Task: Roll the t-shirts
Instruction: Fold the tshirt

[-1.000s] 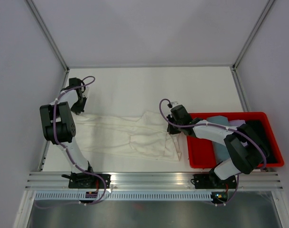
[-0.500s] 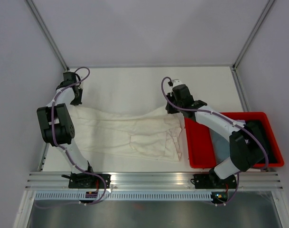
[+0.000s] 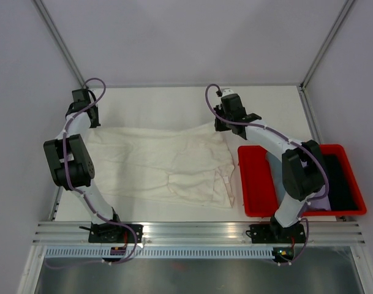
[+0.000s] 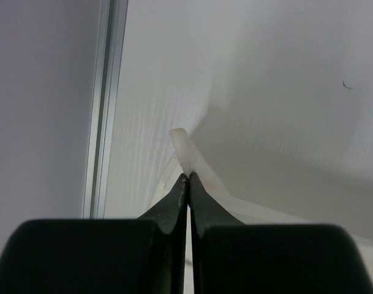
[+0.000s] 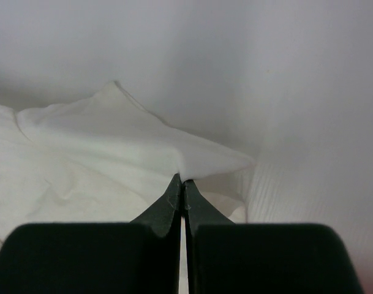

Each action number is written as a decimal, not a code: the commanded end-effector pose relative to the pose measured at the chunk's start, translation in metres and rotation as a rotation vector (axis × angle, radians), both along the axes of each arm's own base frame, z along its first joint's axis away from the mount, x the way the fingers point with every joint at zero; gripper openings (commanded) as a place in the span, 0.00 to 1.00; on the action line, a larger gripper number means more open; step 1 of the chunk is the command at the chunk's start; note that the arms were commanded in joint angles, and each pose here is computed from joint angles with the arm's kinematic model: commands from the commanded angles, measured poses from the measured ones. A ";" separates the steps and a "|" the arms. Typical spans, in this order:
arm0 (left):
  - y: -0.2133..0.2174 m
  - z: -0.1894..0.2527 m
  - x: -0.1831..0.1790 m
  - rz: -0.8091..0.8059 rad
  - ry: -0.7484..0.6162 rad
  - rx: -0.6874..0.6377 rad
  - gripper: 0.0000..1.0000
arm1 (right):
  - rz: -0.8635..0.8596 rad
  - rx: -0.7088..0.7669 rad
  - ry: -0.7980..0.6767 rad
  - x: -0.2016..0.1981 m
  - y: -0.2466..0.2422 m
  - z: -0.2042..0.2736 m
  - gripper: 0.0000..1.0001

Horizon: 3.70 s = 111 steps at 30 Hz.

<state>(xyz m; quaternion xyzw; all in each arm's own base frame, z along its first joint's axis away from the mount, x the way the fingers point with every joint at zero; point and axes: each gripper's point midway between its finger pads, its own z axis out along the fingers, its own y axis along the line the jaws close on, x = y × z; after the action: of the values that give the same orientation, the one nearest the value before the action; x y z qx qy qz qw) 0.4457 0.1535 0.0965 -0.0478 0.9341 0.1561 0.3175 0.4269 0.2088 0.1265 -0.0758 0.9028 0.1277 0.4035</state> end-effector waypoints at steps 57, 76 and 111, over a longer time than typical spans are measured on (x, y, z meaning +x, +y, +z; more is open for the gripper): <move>0.045 -0.077 -0.102 0.116 0.129 0.028 0.04 | 0.060 -0.100 0.242 -0.143 -0.014 -0.100 0.00; 0.029 0.001 -0.121 0.067 0.010 0.049 0.46 | 0.076 -0.062 0.148 -0.099 -0.003 -0.021 0.55; -0.358 -0.018 -0.021 -0.911 0.134 -0.249 0.50 | 0.035 0.020 0.260 -0.040 -0.016 -0.068 0.43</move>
<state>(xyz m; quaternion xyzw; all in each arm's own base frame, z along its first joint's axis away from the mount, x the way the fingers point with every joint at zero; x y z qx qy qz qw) 0.4366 -0.1769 0.1105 0.3251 0.8794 -0.0669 0.3413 0.3823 0.1921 0.0372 -0.0658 0.9539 0.1478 0.2528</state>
